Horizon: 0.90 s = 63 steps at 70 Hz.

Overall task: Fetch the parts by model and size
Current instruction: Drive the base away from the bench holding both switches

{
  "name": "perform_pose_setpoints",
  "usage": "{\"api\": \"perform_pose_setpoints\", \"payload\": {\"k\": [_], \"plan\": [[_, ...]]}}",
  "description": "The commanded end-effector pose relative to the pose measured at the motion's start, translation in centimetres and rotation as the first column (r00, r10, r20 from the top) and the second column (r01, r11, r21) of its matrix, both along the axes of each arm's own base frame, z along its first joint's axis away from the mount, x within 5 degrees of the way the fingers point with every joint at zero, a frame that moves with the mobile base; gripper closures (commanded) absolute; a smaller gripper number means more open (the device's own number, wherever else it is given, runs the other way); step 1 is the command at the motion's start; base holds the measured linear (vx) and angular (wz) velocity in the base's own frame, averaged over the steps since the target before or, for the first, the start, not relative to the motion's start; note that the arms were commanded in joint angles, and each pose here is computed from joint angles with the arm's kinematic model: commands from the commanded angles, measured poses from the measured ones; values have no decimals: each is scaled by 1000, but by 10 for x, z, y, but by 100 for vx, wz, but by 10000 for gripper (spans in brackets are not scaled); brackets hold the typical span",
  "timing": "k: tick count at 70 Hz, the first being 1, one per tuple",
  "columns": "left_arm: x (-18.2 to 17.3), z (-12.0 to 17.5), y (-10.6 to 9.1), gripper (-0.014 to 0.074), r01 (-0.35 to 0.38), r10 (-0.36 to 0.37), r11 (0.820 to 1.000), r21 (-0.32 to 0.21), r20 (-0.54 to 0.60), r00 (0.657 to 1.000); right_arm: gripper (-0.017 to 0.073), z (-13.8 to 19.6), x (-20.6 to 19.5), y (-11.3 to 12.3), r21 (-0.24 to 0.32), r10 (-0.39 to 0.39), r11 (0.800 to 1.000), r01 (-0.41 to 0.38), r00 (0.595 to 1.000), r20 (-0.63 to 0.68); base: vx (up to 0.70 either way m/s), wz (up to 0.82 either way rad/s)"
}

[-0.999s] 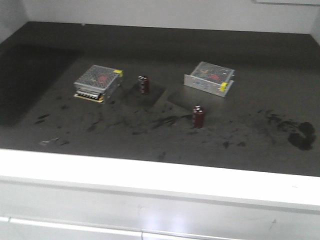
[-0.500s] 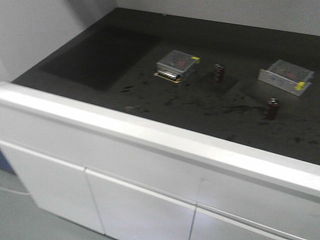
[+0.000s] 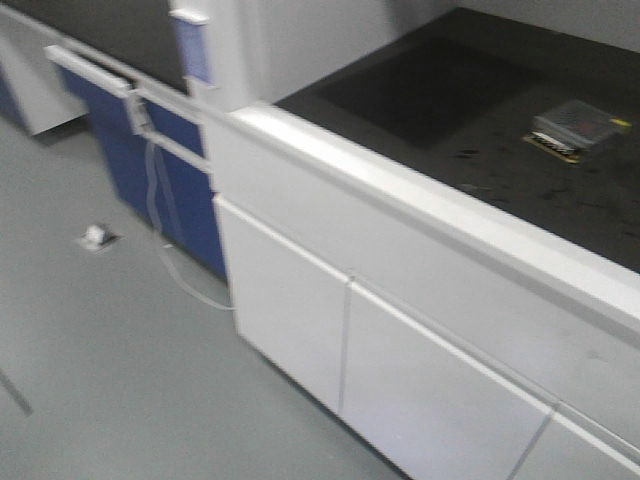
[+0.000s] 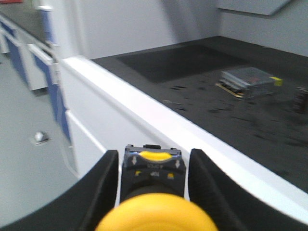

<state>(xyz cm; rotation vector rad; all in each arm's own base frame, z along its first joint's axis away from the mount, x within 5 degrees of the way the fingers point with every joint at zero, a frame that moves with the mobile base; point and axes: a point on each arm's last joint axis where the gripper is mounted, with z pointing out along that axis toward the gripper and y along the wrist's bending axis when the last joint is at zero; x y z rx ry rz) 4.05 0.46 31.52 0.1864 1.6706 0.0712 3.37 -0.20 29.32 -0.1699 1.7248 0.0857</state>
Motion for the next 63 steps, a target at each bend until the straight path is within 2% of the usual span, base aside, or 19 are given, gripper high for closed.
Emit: {"api": "perform_pose_setpoints", "payload": {"k": [1,34,63], "plan": [[0,14,-1,600,16,-15,1000,-8,87,996,566,14,0,1,-7,7,1000,-6,996,92,-17,74],[0,14,-1,600,16,-15,1000,-8,88,996,566,15,0,1,-6,7,1000,-7,996,92,-12,78],[0,14,-1,600,16,-15,1000,-8,88,996,566,15,0,1,-6,7,1000,-7,996,92,3,69]]}}
